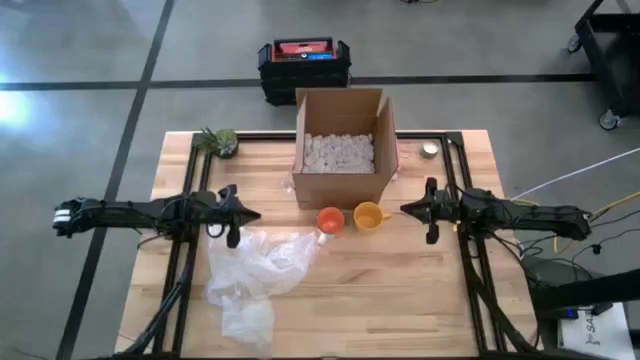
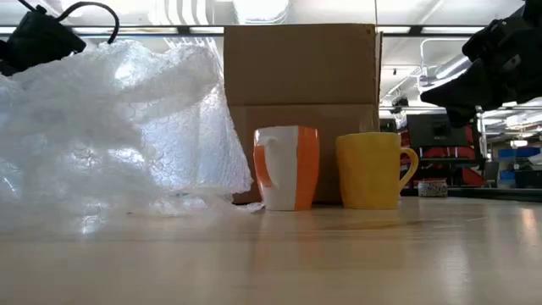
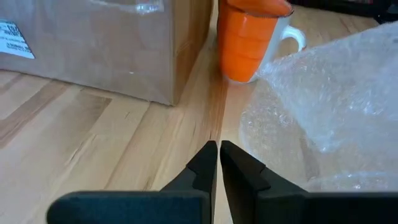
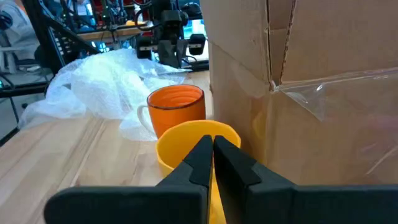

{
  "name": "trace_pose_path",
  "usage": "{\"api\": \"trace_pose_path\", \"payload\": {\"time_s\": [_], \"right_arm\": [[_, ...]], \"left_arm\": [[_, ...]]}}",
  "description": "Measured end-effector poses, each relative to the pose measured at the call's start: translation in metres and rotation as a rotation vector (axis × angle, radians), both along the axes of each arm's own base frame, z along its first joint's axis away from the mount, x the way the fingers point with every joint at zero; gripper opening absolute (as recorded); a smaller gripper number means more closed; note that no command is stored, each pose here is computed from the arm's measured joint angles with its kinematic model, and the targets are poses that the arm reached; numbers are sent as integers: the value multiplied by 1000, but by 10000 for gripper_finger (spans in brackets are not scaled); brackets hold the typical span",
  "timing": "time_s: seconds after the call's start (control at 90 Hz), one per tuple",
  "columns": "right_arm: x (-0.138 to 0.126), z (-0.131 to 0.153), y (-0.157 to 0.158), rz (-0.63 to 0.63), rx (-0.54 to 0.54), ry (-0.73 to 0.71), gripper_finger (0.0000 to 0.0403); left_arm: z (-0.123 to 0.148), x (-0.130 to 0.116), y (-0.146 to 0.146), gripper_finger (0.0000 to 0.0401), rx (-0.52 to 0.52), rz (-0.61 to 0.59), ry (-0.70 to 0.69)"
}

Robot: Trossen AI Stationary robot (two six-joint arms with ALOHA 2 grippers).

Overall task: Wrap mug
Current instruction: Prepare the transparent bubble wrap

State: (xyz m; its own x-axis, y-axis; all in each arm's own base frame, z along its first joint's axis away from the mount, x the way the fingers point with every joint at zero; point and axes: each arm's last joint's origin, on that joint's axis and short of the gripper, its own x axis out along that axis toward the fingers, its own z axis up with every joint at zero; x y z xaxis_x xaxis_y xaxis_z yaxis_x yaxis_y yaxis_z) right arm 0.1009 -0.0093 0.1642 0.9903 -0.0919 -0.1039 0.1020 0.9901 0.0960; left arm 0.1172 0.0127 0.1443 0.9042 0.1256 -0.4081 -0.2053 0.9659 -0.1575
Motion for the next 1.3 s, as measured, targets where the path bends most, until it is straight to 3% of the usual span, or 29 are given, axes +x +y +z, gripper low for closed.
{"api": "trace_pose_path", "payload": {"time_s": [0.078,0.2,0.289,0.4,0.556,0.656,0.733,0.811,0.911,1.133,1.3], "right_arm": [[0,0,0,0,0,0,0],[0,0,0,0,0,0,0],[0,0,0,0,0,0,0],[0,0,0,0,0,0,0],[0,0,0,1,-10,1,0],[0,0,0,11,-116,11,0],[0,0,0,19,-196,19,0],[0,0,0,21,-209,19,0],[0,0,0,21,-209,19,0],[0,0,0,19,-205,16,0],[0,2,0,-2,-4,-27,0]], "left_arm": [[3,1,0,8,-131,36,-50],[13,5,0,8,-174,48,-170],[30,8,0,8,-162,27,-283],[74,9,-1,2,-85,-37,-341],[128,13,-1,0,16,-59,-156],[154,17,0,0,64,-87,27],[167,20,0,0,55,-102,178],[174,29,-3,0,-3,-147,294],[172,50,-16,0,-83,-251,390],[147,87,-58,0,-130,-375,564],[139,119,-69,22,-157,-359,579]]}}
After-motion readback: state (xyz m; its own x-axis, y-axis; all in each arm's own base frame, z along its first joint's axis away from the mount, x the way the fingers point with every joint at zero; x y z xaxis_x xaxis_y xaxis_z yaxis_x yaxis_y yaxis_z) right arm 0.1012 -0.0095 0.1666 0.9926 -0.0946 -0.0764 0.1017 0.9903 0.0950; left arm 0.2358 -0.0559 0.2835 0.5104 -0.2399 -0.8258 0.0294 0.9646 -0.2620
